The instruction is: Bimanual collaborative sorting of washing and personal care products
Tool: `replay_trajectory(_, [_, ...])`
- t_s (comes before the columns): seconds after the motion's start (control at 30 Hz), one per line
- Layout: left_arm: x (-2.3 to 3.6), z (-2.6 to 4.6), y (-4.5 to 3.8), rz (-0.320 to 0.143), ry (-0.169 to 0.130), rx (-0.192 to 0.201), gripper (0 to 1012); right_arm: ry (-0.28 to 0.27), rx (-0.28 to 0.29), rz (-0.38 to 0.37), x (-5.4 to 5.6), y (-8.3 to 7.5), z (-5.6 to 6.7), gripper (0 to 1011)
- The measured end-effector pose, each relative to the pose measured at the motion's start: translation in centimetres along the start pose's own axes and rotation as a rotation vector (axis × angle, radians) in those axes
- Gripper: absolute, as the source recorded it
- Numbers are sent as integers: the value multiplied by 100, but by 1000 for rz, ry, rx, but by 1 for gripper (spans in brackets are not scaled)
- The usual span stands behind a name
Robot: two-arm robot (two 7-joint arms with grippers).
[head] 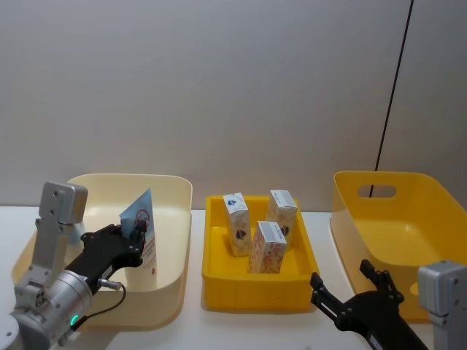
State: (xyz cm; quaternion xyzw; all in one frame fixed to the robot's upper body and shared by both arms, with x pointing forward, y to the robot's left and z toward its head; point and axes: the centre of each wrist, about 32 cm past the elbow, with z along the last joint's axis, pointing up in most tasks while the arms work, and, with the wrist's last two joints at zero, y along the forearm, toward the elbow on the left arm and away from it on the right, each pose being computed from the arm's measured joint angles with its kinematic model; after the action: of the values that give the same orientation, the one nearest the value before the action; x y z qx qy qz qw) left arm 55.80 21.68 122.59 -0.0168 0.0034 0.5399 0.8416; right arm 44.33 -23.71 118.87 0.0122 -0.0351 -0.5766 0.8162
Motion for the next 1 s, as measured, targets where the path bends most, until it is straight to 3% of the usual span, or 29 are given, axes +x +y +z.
replay_trajectory(0.13, [14,1,6,-4,3,-7,173,0,0,0,0,0,0,1002])
replay_trajectory(0.37, [89,74,37,-30,15,-65,167,0,0,0,0,0,0,1001])
replay_trajectory(0.73, [257,404,101,-134,39,-190,167,0,0,0,0,0,0,1001])
replay_trajectory(0.9, [282,531,122,-200,61,-228,166,0,0,0,0,0,0,1001])
replay_trajectory(1.0, [279,571,128,-232,74,-236,166,0,0,0,0,0,0,1001])
